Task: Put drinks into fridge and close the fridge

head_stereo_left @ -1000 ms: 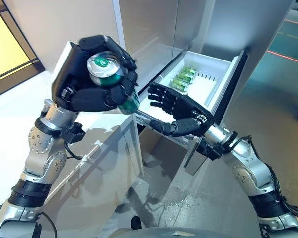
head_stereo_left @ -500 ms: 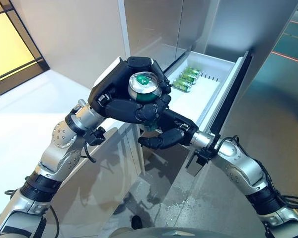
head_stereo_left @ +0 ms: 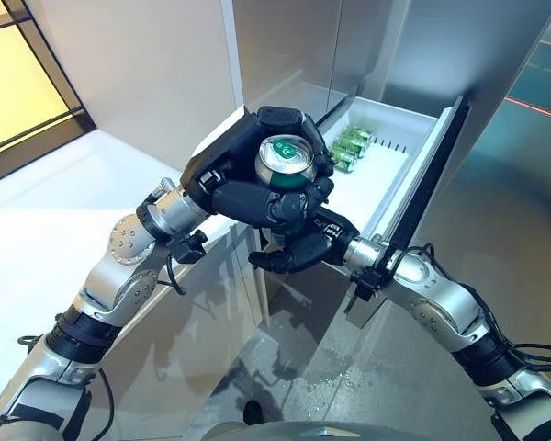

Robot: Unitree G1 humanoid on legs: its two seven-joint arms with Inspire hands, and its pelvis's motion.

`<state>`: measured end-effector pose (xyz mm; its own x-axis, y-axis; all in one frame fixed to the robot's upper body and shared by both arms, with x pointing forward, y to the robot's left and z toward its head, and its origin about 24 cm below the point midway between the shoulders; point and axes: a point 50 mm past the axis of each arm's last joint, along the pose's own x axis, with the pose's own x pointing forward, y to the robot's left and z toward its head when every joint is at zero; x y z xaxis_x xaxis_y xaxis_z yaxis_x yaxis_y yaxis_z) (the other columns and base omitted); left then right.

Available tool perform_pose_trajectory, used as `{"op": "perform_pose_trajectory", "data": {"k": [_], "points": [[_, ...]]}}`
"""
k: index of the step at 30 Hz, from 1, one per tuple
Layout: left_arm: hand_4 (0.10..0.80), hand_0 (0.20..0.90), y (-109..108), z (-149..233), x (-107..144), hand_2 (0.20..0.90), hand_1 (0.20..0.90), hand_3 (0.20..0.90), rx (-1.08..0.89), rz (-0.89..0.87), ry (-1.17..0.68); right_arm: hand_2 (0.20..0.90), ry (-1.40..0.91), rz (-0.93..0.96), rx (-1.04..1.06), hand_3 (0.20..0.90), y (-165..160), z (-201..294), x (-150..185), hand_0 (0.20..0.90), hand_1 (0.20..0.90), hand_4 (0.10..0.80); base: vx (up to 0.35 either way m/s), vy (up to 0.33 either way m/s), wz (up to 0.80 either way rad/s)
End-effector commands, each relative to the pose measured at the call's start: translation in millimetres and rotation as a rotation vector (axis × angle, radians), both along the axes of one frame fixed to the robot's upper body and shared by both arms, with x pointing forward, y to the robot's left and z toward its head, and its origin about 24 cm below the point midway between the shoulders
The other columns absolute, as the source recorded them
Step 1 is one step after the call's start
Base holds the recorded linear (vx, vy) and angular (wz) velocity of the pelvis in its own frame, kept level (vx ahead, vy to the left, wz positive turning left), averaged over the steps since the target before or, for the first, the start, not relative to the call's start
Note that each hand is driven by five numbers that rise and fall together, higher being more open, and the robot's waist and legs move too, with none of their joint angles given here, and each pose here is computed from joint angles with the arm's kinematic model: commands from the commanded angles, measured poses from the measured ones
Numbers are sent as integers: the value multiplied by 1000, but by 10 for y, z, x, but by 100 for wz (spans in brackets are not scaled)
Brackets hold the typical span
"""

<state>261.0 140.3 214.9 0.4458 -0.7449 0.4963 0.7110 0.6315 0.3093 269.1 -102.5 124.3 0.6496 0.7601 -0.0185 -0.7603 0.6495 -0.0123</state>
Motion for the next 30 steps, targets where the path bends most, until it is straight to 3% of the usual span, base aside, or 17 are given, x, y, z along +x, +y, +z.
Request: {"op": "perform_pose_trajectory", "data": {"k": [1,11,24,30], "points": [[100,300,-253,358,-67,300,300,200,-150,-143,-138,900,-259,91,386,900,271,795,-7,900,900,800,0,0,0],[100,300,-172,288,-11,300,300,200,-110,-61,-127,900,-258,82,453,900,196,917,0,900,900,800,0,0,0],[100,300,-107,271,12,300,300,200,-96,-24,-120,900,-245,39,375,900,28,874,69,900,900,800,1,-4,-1],[100,300,-105,271,25,300,300,200,-92,-14,-117,900,-389,-21,283,900,-16,945,76,900,900,800,0,0,0]]}}
